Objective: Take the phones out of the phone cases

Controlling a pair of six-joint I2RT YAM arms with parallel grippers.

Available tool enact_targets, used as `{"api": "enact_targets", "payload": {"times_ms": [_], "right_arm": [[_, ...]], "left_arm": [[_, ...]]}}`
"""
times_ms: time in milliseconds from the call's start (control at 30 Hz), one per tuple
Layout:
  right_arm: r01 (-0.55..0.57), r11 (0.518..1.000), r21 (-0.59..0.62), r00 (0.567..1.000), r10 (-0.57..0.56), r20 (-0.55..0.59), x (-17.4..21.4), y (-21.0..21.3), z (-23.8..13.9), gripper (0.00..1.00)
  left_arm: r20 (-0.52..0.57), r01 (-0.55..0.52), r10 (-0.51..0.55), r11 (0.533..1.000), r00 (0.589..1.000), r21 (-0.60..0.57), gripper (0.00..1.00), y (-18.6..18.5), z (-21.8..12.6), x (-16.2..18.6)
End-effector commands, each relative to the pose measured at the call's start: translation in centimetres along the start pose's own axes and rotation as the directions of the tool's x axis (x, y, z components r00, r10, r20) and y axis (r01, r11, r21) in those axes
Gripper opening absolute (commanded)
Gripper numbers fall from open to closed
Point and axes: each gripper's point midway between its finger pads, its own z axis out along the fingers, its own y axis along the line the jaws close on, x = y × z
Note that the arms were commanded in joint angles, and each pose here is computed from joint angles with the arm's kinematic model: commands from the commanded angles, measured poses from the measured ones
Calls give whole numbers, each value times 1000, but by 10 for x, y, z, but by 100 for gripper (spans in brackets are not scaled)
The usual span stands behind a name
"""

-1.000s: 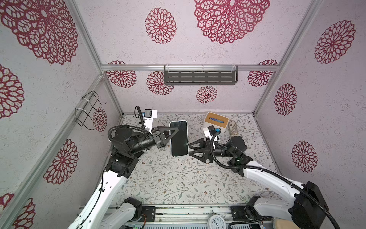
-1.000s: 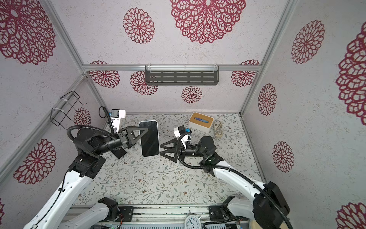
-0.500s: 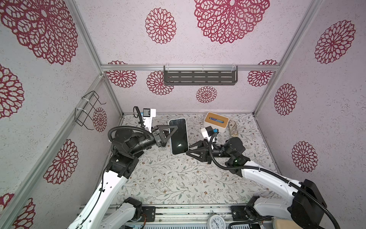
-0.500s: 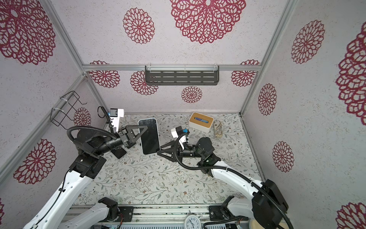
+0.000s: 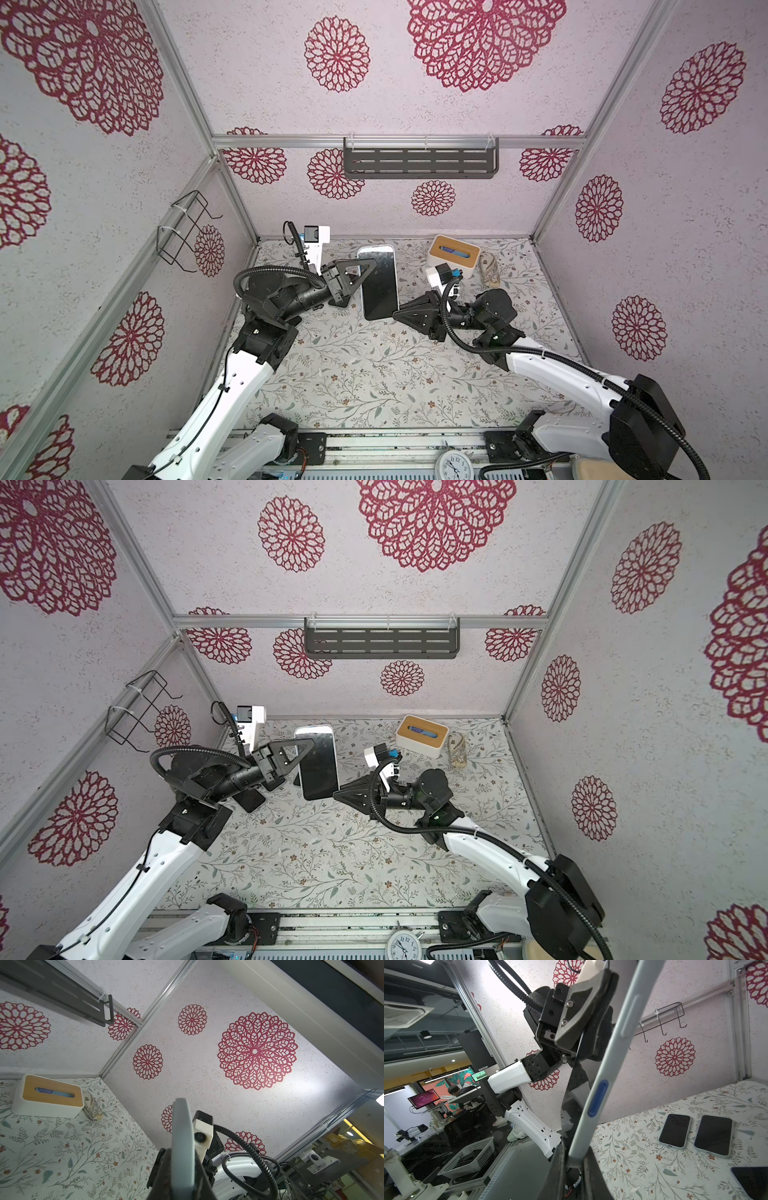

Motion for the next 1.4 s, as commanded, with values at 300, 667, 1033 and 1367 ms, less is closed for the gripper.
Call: {"api": "enact_targets", "payload": {"times_ms": [300, 667, 1033, 1367], "right_arm": [[606, 795, 28, 795, -607, 13, -32, -20, -24, 0], [700, 513, 497, 631, -770, -93, -49, -44, -78, 5], [398, 844, 358, 841, -492, 225, -52, 3, -79, 58], [270, 957, 103, 883, -289, 370, -61, 29, -52, 49]], "left_arm": [[48, 63, -67, 995, 997, 81, 0, -28, 29, -16], [18, 60, -62, 993, 998, 99, 0, -27, 33, -11], [54, -38, 30, 985, 998, 168, 0, -36, 28, -12], [118, -100, 76, 973, 990, 209, 0, -44, 23, -15]]}}
